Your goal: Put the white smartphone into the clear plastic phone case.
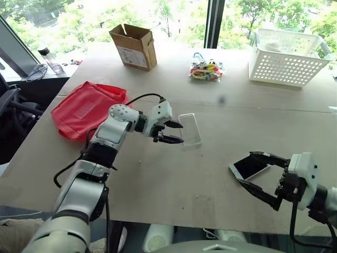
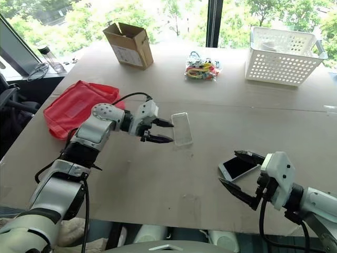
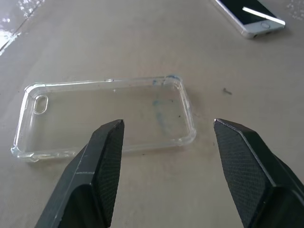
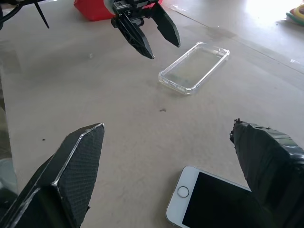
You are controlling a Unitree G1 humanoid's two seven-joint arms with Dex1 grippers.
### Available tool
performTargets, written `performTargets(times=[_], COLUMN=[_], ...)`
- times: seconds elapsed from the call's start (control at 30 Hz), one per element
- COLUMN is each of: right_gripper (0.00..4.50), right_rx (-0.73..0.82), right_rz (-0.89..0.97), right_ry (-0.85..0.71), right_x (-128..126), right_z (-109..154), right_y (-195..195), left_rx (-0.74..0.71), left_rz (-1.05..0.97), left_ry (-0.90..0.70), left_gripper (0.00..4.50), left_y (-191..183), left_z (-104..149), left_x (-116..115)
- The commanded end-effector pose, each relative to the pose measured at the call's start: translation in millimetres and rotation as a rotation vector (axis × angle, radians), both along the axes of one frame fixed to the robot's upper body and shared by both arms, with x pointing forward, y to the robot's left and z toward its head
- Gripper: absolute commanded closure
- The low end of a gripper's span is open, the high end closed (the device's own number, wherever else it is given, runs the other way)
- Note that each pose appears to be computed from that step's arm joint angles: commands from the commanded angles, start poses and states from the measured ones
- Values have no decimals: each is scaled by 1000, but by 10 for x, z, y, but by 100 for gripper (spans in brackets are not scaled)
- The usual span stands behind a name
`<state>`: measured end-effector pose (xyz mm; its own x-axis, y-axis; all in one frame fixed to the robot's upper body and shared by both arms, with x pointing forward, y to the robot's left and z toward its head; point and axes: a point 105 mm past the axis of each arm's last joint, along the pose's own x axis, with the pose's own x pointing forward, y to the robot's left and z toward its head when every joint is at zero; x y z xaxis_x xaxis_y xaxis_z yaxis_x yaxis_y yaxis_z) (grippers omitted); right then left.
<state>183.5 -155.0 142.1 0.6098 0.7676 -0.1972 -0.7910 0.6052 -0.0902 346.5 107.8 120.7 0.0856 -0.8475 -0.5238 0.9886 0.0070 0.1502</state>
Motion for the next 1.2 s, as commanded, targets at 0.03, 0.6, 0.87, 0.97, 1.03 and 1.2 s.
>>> performTargets(times=[0.03,0.6,0.87,0.97,1.03,1.2], right_gripper=[0,0,0,0,0,0], right_rx=[5,0,1,1,0,1], right_rz=[15,31,43,44,41,30], right_ry=[-55,-62,-65,-67,-66,-56], right_x=[-33,11,35,35,30,19], right_z=[107,128,121,121,119,96], right_y=[86,117,135,144,146,155], left_rx=[47,117,118,77,45,-26], left_rz=[-93,-128,-116,-93,-78,25], left_ry=[-45,-201,-210,-163,-126,-27], left_gripper=[147,311,382,439,439,439], left_y=[-32,-104,-118,-153,-162,-127], left_z=[-17,-138,-147,-131,-88,37], left_x=[-9,180,214,201,173,96])
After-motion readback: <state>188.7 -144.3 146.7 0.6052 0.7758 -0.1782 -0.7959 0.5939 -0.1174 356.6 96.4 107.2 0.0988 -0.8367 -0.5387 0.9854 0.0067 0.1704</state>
